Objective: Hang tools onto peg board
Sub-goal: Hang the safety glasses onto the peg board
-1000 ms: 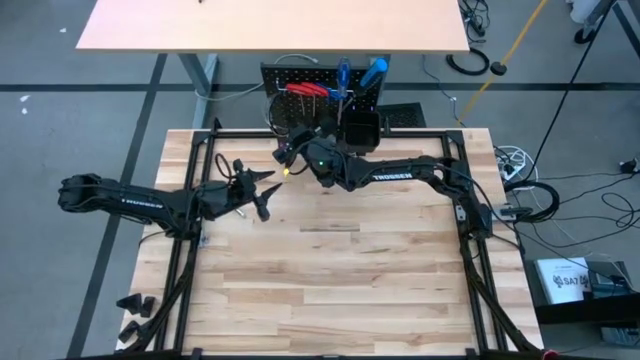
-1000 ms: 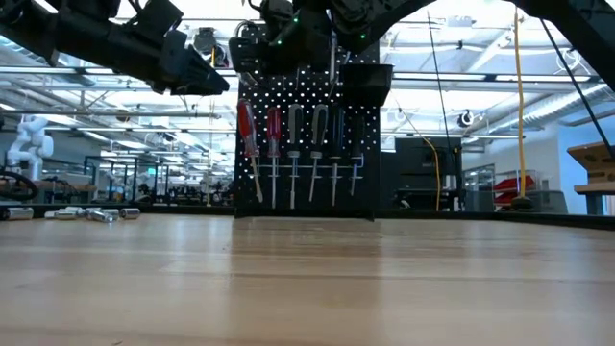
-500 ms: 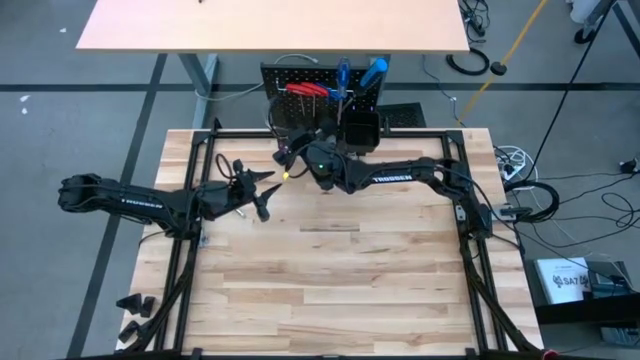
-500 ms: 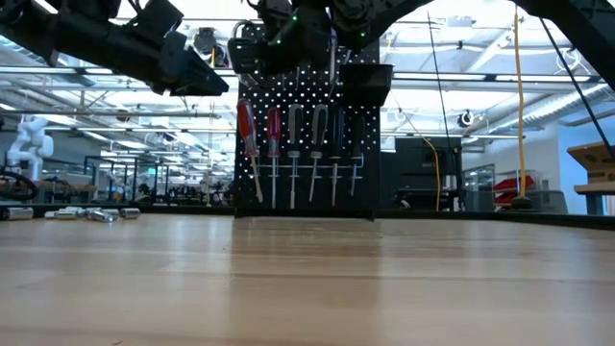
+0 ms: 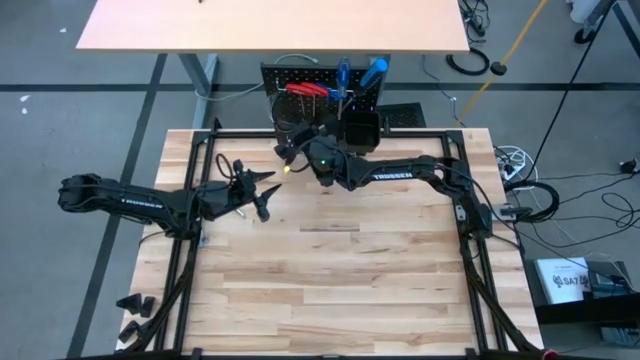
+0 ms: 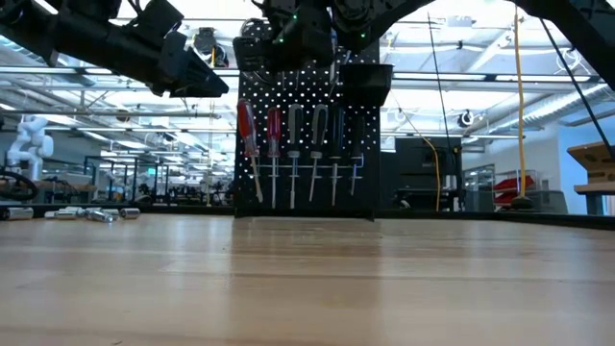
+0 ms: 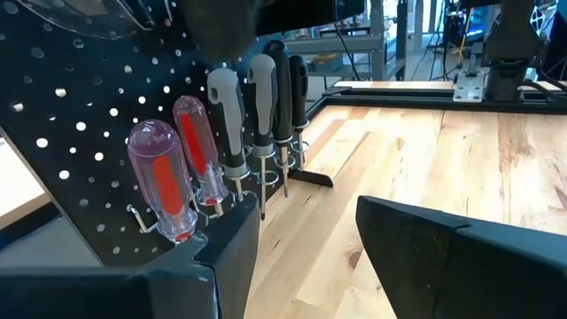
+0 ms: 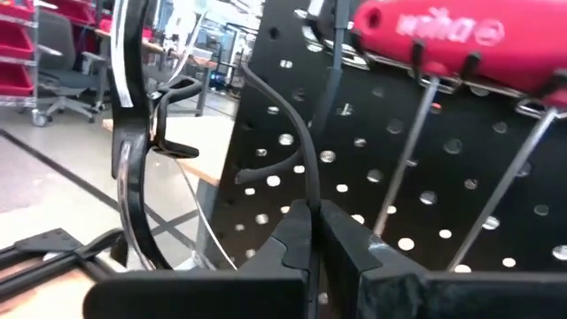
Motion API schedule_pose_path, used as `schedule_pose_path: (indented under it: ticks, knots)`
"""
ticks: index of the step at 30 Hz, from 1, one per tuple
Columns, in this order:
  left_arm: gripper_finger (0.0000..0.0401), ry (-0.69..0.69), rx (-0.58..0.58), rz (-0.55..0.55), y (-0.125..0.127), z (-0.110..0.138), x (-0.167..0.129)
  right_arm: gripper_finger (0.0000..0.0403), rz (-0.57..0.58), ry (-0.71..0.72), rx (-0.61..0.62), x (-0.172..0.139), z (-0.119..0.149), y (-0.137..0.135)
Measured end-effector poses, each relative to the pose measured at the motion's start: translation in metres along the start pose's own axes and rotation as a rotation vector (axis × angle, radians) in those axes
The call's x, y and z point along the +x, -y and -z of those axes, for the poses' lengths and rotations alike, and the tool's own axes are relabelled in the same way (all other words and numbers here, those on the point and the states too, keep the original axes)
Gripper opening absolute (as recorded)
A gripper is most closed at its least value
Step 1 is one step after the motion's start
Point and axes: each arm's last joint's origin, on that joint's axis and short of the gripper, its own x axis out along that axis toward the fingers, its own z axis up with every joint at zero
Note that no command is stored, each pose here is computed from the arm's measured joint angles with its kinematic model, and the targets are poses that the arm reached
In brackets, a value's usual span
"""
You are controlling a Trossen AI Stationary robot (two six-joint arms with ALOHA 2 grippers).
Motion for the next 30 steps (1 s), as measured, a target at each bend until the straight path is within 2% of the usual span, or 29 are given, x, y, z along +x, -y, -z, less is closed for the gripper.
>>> schedule_pose_path:
  ticks: [11, 16, 22, 30]
  knots:
    - [0.0199, 0.002, -0.002, 0.000, 0.000, 0.000, 0.000, 0.0001, -0.002, -0.017, 0.113, 0.013, 0.005, 0.009]
    - [0.0199, 0.002, -0.002, 0.000, 0.000, 0.000, 0.000, 0.0001, -0.049, -0.032, 0.183, 0.014, 0.008, 0.008]
    - [0.0199, 0.002, -0.004, 0.000, 0.000, 0.000, 0.000, 0.0001, -0.047, -0.040, 0.296, 0.014, 0.009, 0.007]
    - [0.0199, 0.003, -0.007, 0.013, 0.000, 0.000, 0.000, 0.0001, -0.024, -0.045, 0.377, 0.022, 0.011, 0.014]
